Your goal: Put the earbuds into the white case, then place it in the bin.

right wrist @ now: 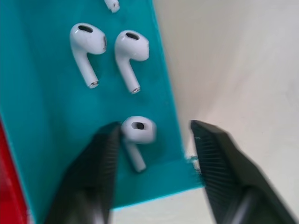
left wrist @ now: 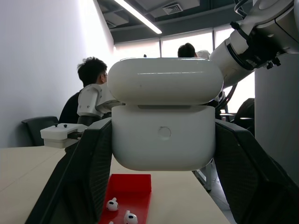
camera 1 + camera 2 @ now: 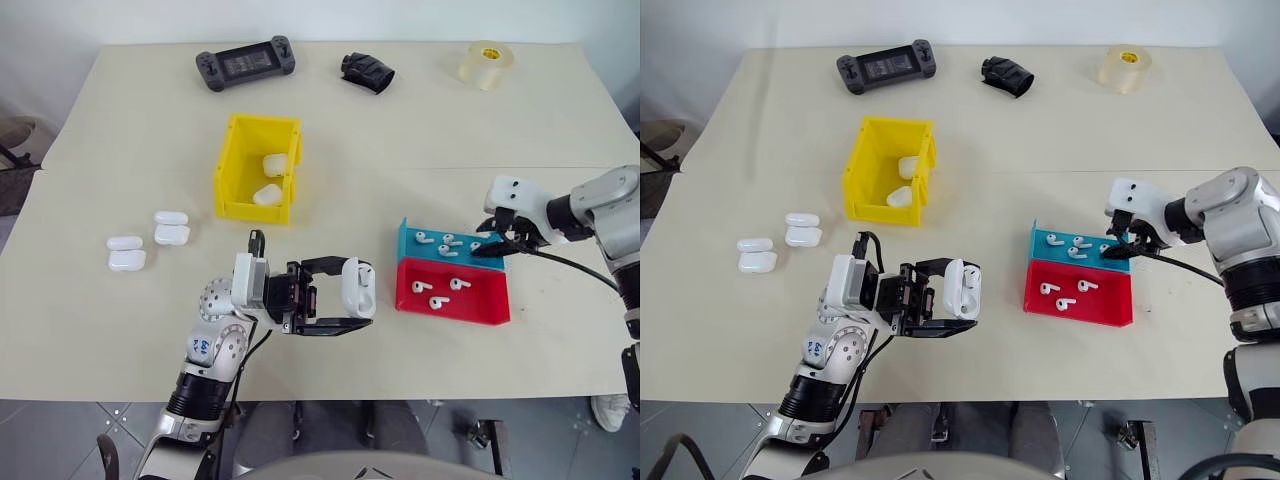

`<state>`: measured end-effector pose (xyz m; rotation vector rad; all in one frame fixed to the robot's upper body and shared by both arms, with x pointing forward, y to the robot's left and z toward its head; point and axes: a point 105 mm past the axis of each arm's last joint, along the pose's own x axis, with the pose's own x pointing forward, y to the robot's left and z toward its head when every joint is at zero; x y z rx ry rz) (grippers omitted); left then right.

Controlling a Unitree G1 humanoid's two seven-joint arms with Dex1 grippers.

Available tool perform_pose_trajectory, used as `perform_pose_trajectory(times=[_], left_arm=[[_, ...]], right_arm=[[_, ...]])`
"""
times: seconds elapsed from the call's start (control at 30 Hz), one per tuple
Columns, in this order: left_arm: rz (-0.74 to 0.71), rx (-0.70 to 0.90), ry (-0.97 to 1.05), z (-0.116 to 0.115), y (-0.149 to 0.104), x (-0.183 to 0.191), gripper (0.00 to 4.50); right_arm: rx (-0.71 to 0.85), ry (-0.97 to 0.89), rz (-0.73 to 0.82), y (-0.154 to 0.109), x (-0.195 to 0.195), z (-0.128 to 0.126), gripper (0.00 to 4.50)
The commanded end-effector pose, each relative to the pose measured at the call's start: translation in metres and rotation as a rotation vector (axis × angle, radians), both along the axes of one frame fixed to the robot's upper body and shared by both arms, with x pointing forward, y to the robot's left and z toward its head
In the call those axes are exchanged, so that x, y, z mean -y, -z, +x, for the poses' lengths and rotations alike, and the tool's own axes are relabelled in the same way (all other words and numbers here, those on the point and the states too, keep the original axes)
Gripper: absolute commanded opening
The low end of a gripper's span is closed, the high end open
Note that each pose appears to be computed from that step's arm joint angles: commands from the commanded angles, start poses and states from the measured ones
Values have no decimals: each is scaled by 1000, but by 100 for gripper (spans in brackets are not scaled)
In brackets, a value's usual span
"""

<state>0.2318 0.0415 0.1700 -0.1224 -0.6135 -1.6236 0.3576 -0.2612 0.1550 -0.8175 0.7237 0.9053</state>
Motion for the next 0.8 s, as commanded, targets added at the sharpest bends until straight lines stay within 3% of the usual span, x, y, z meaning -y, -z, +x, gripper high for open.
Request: perform_pose_trajectory(times=[0.03,0.5,0.6,0.73,0.8], left_arm=[[-14,25,-2,-3,-3,0,280],[-14,26,2,-4,0,-1,280],[-12,26,1,-4,1,-2,280],[-11,27,-2,-4,3,-3,280],[-9,27,-3,-4,3,-4,280]], right_arm=[[12,-18,-22,-9,0,0,216],[-12,-44,-53,-4,-1,-1,216],[-16,-52,-52,-4,-3,-1,151],[-13,-57,-51,-4,-5,0,23],[-11,-61,-48,-4,-7,1,23]])
